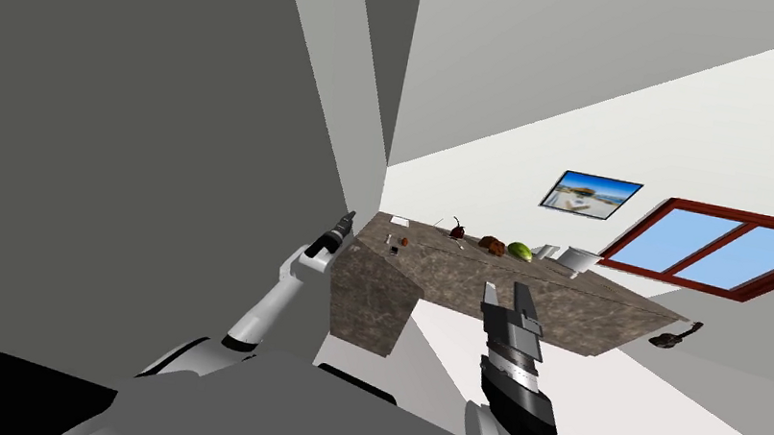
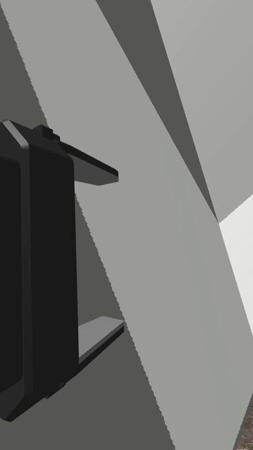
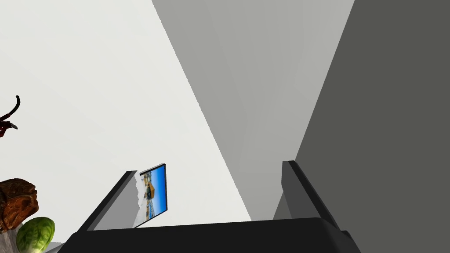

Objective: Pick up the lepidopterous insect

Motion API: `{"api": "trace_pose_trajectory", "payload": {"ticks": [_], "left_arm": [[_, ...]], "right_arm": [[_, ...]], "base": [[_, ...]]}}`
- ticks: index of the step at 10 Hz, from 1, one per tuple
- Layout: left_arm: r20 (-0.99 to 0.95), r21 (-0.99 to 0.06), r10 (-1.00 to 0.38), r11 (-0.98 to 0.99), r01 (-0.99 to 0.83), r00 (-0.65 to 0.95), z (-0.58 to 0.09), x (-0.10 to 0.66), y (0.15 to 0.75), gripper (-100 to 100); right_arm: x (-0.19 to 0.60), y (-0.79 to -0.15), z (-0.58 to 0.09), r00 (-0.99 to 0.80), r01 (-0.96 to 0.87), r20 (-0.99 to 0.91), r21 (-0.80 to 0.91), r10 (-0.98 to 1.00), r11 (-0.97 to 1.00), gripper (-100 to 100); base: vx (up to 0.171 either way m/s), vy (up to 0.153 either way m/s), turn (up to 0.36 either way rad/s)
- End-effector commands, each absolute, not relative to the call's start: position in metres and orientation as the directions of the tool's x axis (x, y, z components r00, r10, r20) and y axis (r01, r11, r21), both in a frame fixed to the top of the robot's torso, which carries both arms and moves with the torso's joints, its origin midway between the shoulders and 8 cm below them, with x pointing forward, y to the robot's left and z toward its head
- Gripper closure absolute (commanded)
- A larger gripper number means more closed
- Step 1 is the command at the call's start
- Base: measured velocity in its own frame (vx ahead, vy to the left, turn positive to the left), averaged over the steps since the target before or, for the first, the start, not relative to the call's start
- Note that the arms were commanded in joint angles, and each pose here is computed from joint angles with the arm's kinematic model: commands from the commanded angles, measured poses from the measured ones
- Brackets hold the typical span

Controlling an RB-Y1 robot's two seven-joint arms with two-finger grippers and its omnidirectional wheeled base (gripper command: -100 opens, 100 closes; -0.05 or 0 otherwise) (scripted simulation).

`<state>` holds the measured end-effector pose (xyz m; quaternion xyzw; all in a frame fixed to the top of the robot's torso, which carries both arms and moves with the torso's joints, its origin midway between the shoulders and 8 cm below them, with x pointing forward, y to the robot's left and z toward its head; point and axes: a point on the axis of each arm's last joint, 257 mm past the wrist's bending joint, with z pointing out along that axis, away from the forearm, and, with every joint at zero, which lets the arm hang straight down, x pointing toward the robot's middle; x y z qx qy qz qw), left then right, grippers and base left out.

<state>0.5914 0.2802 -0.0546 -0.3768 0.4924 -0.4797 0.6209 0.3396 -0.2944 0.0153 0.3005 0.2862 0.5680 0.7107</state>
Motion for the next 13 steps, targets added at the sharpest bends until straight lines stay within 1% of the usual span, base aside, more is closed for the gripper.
{"api": "trace_pose_trajectory", "payload": {"ticks": [1, 7, 13], "left_arm": [[-0.265, -0.947, -0.963, 0.270, 0.175, 0.051, -0.062, 0.607, 0.282, -100], [-0.290, -0.957, -0.957, 0.291, 0.015, 0.029, -0.092, 0.643, 0.285, -100], [-0.320, -0.934, -0.947, 0.317, -0.166, -0.008, -0.122, 0.675, 0.288, -100]], "right_arm": [[0.340, -0.294, 0.015, 0.191, -0.635, -0.065, 0.752, 0.979, 0.174, 0], [0.340, -0.294, 0.015, 0.191, -0.635, -0.065, 0.752, 0.979, 0.174, 0], [0.340, -0.294, 0.015, 0.191, -0.635, -0.065, 0.752, 0.979, 0.174, 0]], "base": [[-0.006, -0.003, 0.033], [-0.002, -0.007, 0.022], [0.008, -0.007, 0.027]]}}
